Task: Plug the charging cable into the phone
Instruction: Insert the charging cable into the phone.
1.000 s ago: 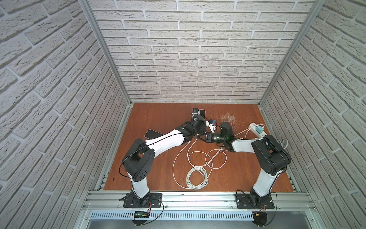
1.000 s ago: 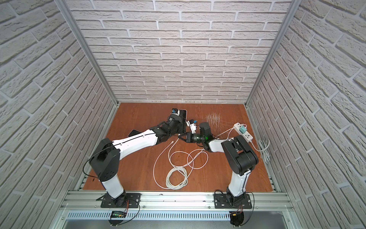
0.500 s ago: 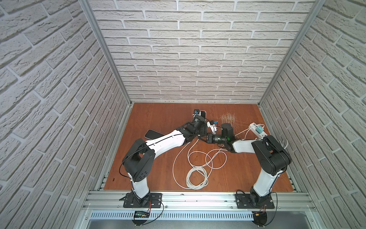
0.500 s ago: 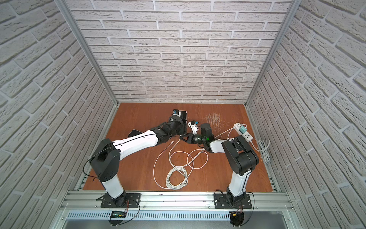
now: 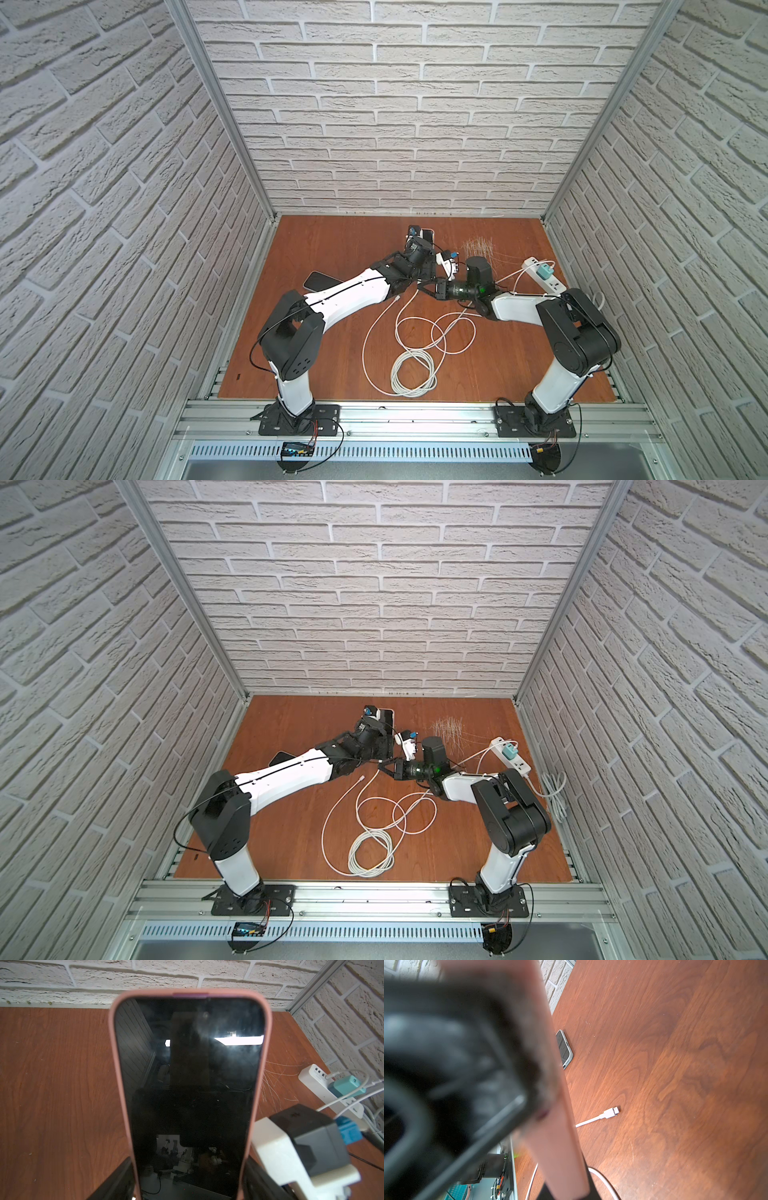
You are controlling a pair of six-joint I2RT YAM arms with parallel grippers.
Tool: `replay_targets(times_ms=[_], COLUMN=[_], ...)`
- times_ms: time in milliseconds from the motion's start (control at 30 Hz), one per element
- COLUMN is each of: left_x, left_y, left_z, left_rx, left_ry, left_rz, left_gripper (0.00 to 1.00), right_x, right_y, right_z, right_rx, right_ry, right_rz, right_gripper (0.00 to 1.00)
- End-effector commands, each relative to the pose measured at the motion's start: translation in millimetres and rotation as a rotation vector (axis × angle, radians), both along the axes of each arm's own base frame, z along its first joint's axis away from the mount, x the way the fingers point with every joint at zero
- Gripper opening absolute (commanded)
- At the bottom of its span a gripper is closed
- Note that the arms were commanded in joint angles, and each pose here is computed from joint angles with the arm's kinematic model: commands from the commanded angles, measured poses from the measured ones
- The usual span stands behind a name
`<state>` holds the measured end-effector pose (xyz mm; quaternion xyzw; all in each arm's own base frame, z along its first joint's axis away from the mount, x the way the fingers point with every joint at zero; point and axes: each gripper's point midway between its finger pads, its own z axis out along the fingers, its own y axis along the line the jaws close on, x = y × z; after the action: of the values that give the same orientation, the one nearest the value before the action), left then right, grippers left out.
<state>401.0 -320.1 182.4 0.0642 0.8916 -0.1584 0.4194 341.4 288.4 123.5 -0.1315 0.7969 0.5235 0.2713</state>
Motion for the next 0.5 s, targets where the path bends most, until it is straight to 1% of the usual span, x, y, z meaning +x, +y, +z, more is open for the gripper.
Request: replay_targets(times_ms=[0, 467], left_x=[-28.9, -26.9], left_y=[-7.4, -3.3], left_z=[-37.0, -45.5], left_rx=[0.068, 0.065], left_ry=[0.142, 0.18], left_rz=[-0.064, -0.045], left_gripper=[0.44, 0.41], right_x=[21.2, 18.2], right_y=[-3.3, -7.3], right_z=[57.3, 59.4], right_rx=[0.049, 0.041], right_ry=[-0.244, -0.261], right_rz=[-0.054, -0.065], right_gripper=[0.03, 0.03])
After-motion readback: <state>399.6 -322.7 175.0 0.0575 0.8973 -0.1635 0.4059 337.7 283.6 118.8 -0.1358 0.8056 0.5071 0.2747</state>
